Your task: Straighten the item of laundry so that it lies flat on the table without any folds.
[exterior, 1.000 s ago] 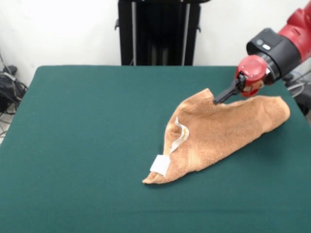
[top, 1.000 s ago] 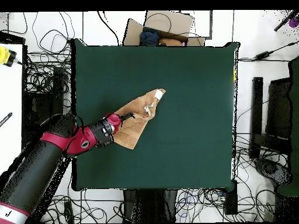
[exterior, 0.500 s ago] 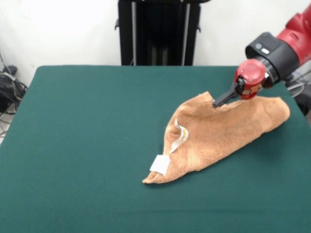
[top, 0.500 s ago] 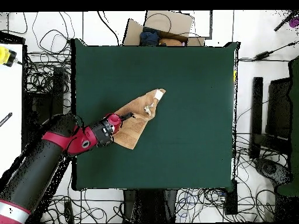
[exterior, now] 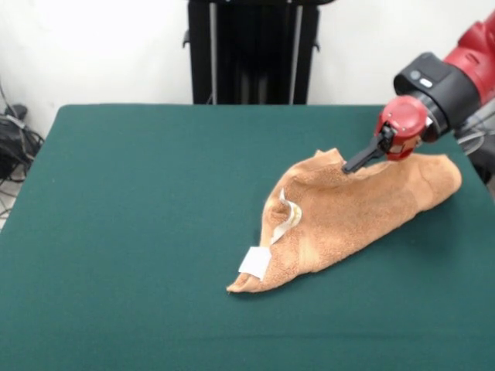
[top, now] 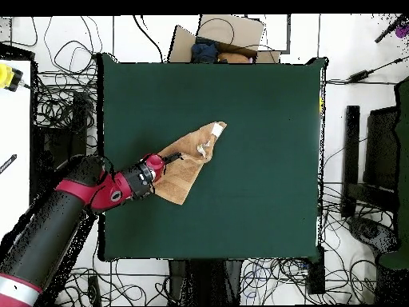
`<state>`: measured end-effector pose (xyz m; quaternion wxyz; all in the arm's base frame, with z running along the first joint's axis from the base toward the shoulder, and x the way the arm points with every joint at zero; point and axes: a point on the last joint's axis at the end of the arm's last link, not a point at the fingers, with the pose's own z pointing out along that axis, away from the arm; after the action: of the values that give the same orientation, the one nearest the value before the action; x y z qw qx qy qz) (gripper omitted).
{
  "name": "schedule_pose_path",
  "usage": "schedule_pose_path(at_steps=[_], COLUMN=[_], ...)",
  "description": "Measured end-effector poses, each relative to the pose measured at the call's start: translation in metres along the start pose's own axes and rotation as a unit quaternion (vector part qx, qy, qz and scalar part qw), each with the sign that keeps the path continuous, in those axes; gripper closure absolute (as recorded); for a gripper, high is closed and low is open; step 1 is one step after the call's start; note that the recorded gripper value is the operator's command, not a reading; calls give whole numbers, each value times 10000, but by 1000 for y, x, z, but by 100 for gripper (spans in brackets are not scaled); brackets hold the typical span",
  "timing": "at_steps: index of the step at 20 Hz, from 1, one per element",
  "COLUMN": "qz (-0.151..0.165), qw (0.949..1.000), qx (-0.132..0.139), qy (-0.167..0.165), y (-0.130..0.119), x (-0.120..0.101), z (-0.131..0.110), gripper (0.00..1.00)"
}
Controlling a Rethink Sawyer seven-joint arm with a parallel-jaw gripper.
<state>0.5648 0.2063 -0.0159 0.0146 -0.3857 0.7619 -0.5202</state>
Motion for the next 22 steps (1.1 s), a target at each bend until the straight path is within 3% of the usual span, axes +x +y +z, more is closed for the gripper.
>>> schedule_pose_path(at_steps=[22], qz=[-5], qw=[9996], qx=[158], qy=[218], y=[1], x=[-35], z=[-6], gripper=[100])
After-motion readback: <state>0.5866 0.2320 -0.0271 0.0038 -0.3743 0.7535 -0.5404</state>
